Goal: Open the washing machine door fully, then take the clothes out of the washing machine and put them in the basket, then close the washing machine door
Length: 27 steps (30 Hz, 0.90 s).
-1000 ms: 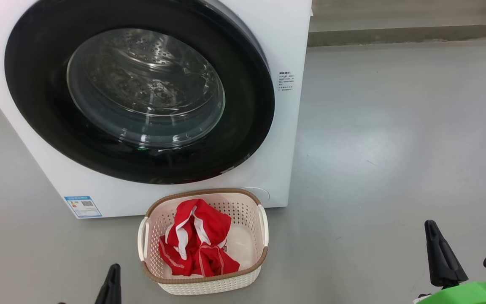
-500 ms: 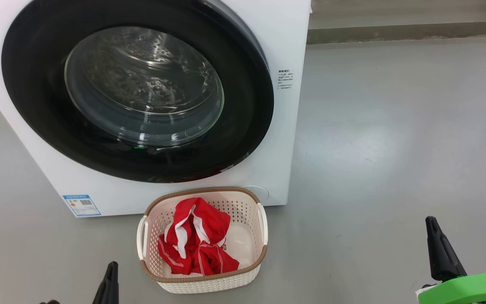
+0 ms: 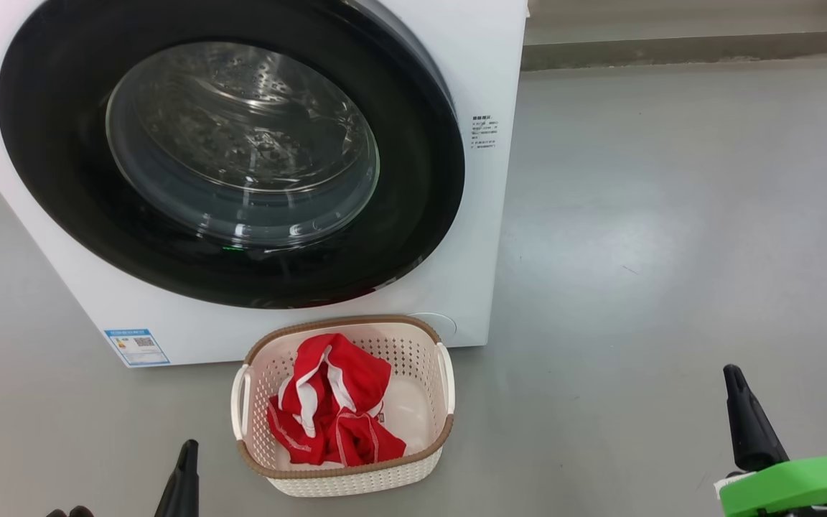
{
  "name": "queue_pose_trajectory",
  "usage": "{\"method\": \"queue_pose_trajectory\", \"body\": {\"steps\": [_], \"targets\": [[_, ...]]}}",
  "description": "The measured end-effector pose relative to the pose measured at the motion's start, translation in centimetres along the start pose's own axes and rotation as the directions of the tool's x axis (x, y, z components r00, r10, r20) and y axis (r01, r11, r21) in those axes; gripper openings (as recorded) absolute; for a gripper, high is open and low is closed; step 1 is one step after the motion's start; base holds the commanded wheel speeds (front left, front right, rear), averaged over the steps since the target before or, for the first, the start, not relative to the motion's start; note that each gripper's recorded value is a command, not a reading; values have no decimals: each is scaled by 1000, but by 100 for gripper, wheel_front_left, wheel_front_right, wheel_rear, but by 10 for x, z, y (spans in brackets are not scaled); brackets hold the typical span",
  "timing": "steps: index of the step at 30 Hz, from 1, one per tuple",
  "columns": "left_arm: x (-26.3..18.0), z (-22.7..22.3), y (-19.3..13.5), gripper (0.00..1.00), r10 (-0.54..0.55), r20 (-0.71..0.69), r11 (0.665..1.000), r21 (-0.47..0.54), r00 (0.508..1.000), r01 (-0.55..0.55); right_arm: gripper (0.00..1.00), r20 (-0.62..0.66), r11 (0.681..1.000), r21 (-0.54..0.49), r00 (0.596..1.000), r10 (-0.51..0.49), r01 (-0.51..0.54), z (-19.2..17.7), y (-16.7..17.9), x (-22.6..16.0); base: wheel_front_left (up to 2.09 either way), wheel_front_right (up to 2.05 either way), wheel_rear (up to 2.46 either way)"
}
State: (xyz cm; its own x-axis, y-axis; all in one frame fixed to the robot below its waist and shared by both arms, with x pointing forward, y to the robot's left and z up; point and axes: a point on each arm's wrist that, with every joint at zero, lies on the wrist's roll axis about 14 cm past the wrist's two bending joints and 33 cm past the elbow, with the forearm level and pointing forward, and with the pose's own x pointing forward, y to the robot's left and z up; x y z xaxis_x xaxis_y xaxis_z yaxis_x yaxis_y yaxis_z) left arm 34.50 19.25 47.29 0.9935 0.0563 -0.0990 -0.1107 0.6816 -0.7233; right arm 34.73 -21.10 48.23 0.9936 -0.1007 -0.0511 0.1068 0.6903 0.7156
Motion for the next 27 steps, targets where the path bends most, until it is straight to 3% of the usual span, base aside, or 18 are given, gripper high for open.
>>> {"method": "queue_pose_trajectory", "body": {"steps": [14,27], "targets": [[5,-2,0,0,2,-23,989,-150,1000,-6,0,-17,989,148,1000,-9,12,-1,-1,6,0,0,0],[10,-3,0,0,4,-40,956,-293,999,-15,0,-29,954,301,1000,-11,19,-2,0,11,0,0,0]]}}
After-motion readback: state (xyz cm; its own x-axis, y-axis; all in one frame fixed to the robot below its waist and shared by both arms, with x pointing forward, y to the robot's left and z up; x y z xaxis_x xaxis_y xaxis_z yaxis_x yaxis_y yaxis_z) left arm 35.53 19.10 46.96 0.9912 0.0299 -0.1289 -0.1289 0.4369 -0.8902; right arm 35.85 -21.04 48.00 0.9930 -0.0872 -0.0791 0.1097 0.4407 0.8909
